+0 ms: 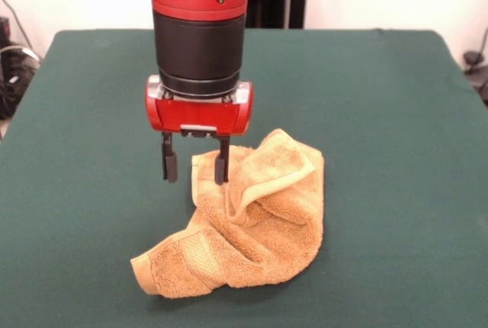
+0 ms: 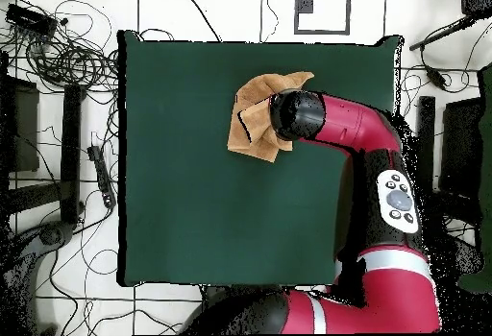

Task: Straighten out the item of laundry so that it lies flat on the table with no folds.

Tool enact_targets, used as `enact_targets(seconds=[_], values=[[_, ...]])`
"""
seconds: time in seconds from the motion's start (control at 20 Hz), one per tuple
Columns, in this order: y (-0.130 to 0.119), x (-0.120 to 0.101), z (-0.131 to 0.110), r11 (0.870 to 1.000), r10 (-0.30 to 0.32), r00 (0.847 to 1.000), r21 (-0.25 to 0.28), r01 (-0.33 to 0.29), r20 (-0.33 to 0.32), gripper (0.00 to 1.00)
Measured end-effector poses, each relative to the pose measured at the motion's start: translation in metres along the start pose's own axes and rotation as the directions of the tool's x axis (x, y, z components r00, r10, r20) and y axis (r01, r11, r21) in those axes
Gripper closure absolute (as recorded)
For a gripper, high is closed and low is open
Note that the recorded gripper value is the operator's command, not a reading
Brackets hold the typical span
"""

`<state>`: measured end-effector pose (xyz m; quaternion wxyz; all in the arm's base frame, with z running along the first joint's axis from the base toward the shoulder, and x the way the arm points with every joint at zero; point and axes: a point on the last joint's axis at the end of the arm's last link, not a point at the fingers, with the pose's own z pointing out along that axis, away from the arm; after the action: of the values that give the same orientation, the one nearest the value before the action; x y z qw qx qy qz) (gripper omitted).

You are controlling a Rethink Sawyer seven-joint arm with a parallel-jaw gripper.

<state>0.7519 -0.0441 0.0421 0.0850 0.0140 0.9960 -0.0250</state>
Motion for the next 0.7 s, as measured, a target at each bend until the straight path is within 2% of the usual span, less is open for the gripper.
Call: enact_targets(seconds=[0.45,0.7], values=[[0.007,0.014,0.023,1.0,-0.013,1.0,-0.005,0.013,-0.024,0.0],[0.013,0.025,0.047,1.0,-0.027,1.0,0.001,0.027,-0.01,0.0]])
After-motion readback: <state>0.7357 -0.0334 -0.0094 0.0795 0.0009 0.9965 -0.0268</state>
